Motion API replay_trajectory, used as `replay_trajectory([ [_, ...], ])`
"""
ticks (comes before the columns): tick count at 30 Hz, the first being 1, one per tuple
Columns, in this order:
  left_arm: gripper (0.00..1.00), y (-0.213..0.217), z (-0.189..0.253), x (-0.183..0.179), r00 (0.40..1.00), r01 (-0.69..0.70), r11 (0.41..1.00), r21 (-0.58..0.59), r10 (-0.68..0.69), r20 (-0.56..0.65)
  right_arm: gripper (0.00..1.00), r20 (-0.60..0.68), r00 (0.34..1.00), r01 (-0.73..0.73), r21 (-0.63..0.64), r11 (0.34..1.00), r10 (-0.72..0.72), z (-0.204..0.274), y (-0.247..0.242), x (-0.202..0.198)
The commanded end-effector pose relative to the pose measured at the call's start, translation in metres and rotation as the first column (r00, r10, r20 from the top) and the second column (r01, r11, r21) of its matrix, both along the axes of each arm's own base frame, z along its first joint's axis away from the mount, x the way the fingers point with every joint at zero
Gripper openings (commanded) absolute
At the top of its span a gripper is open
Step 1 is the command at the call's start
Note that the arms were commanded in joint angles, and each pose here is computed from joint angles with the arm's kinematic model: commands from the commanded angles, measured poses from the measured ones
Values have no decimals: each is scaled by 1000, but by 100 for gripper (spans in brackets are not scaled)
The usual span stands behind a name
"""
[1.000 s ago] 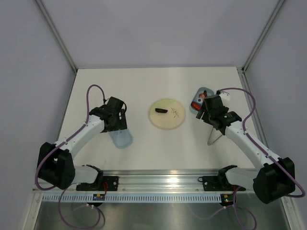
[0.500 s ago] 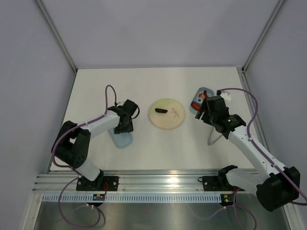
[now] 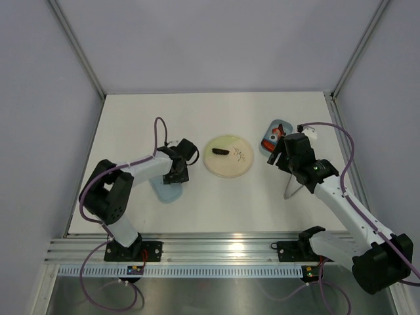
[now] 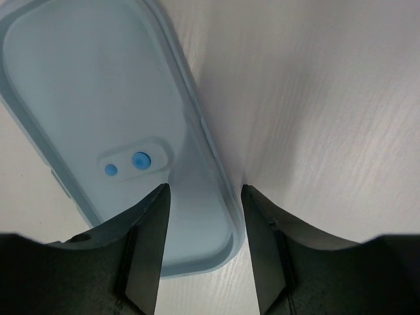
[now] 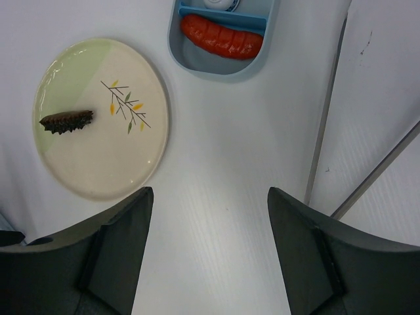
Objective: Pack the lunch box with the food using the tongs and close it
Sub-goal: Pick up the box lid from the center of the board.
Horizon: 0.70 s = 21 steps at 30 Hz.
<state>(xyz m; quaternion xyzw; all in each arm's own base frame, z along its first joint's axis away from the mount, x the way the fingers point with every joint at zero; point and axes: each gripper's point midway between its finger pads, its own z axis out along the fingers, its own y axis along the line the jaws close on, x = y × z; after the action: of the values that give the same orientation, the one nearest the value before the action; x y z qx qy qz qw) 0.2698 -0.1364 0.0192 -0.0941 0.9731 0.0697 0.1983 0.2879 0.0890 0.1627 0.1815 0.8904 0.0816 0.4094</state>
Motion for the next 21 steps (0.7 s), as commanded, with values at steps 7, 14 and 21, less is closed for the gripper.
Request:
replay_trajectory([
  [7,34,-12,-7,16,998,-34,999,-27,35,44,78,28,1000,-7,20,1000,6,11,4,0],
  [14,0,-18,-2,13,999,-20,997,-70,24,46,78,30,1000,4,9,1000,-5,12,1,0],
  [21,0,-43,49,9,981,136,957,-254,-94,172,79,26,1000,-9,9,1000,8,13,2,0],
])
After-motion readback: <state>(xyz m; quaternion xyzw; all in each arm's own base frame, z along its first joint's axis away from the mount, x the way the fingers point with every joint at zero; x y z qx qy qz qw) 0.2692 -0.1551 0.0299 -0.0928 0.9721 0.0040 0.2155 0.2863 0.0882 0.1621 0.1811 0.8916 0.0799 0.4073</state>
